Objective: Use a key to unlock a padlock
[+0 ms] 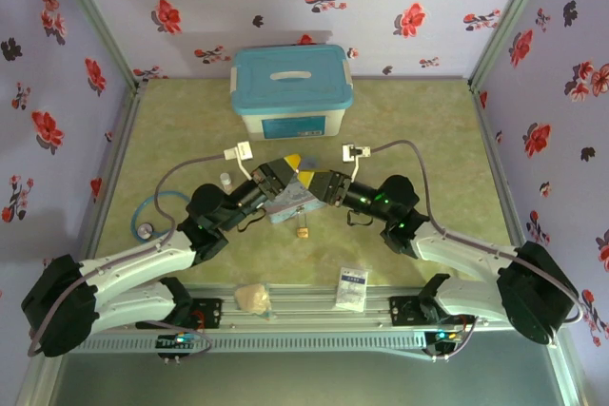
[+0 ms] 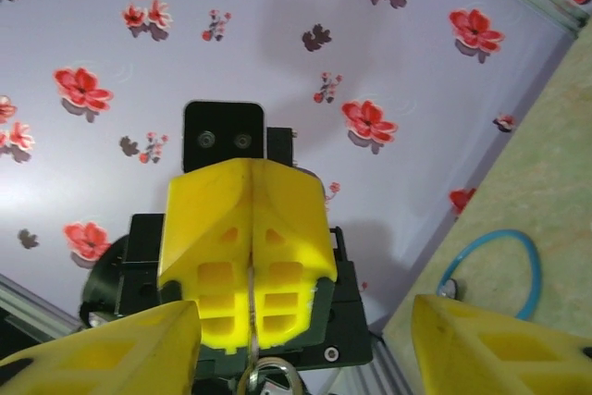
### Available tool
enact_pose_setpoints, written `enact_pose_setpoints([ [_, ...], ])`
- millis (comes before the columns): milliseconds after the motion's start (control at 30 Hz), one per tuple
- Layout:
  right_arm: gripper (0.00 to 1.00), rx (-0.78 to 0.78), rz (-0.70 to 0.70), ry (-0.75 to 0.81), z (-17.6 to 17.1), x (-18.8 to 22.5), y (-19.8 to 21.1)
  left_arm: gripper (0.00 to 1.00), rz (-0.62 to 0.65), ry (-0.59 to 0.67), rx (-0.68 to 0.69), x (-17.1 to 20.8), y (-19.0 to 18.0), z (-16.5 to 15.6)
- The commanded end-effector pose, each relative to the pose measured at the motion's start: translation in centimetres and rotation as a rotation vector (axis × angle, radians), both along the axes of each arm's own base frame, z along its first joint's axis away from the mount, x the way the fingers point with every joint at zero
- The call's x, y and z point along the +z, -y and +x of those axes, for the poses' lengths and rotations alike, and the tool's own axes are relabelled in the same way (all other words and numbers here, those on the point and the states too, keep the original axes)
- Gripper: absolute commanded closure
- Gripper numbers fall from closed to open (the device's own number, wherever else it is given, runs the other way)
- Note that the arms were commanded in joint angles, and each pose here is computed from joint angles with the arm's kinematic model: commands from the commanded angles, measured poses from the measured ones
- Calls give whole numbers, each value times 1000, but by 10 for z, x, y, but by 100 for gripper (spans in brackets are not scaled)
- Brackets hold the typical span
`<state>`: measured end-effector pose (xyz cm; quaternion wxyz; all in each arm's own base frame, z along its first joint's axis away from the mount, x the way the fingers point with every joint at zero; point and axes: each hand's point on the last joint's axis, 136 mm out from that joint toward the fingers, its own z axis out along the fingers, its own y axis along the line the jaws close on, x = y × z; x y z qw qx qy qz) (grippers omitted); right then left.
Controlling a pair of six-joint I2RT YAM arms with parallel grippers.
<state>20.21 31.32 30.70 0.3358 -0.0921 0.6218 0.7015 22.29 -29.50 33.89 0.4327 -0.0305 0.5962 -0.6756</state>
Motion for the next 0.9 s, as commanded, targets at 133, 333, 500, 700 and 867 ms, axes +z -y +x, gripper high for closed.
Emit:
enact_pose_setpoints([
  [133, 54, 36, 107, 49, -12, 20, 6, 100, -64, 37, 54, 19, -11, 5],
  [333, 60, 55, 126, 47, -12, 22, 3, 100, -66, 42, 54, 20, -11, 5],
  [500, 63, 59, 120, 49, -11, 21, 1, 100, -62, 42, 59, 19, -12, 5],
  [700, 69, 68, 115, 49, -13, 19, -3, 100, -60, 38, 59, 16, -11, 6],
  [867, 77, 66, 116, 56, -13, 19, -2, 100, -59, 37, 62, 16, -11, 6],
])
